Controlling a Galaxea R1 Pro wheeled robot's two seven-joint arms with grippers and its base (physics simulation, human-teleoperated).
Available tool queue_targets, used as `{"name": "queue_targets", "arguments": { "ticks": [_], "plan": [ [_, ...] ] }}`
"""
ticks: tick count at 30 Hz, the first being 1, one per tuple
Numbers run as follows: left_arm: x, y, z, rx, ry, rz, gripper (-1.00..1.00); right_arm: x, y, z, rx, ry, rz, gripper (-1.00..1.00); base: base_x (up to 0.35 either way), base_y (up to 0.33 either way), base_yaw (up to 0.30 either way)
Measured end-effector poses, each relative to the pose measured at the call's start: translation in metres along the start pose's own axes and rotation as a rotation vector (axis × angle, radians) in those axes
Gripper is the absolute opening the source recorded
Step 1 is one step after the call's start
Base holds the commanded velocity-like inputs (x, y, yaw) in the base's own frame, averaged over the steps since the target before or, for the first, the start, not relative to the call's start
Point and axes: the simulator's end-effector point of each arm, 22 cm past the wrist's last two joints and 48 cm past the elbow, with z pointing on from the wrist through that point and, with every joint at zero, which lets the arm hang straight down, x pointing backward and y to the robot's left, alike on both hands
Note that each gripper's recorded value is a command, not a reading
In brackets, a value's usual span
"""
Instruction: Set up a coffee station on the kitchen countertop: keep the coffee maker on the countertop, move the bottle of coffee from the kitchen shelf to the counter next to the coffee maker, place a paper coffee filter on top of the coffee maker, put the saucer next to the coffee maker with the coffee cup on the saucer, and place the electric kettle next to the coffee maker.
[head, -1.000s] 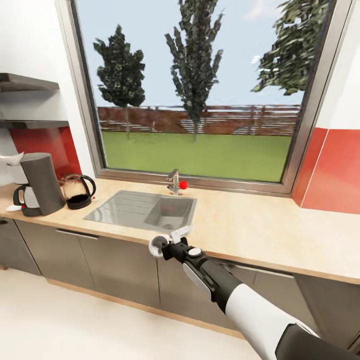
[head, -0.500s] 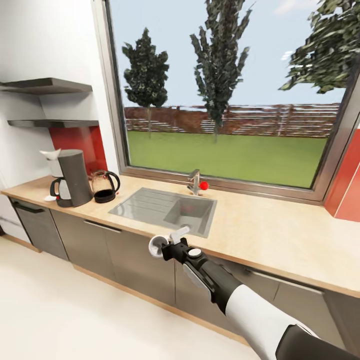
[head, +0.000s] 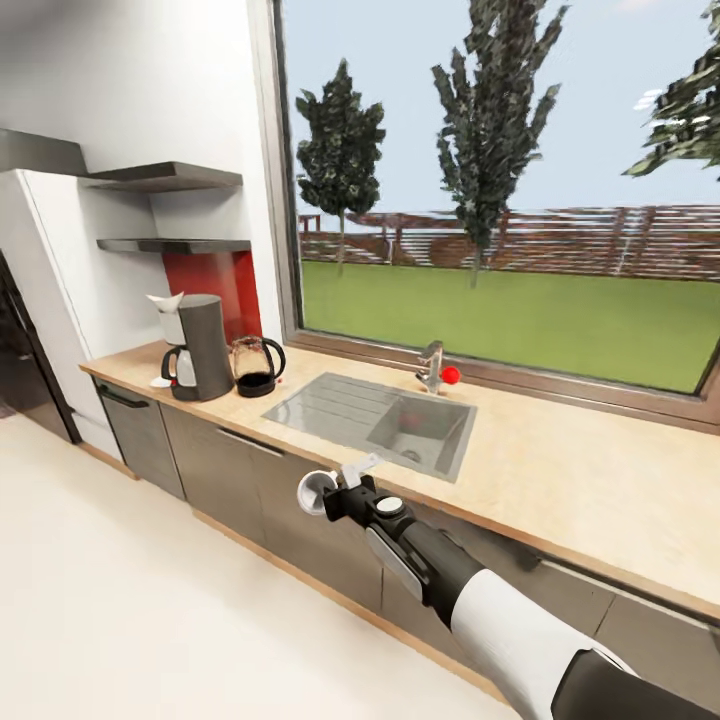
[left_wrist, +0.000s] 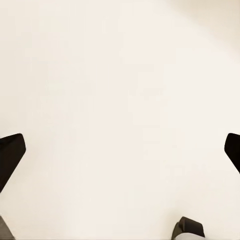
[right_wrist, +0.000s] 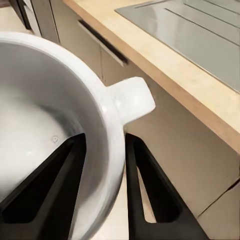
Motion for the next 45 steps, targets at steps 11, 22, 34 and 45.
{"name": "queue_targets", "arguments": {
  "ticks": [11,22,34,45],
  "plan": [
    [0.002,0.001,-0.001,-0.003,0.003,-0.004,1.00,0.003,0.001,-0.001,-0.001,0.004,0.002,-1.00,0.223,0.099,0.279],
    [0.003,0.000,-0.001,-0.003,0.005,-0.004,1.00,0.004,0.002,-0.001,-0.002,0.005,0.002,-1.00,0.286,0.174,0.279],
    [0.004,0.001,-0.001,-0.003,0.007,-0.004,1.00,0.004,0.002,-0.001,-0.003,0.005,0.002,-1.00,0.280,0.211,0.279],
    [0.004,0.001,-0.001,-0.003,0.005,-0.004,1.00,0.011,0.002,-0.001,-0.002,0.015,0.007,-1.00,0.280,0.203,0.106]
  ]
}}
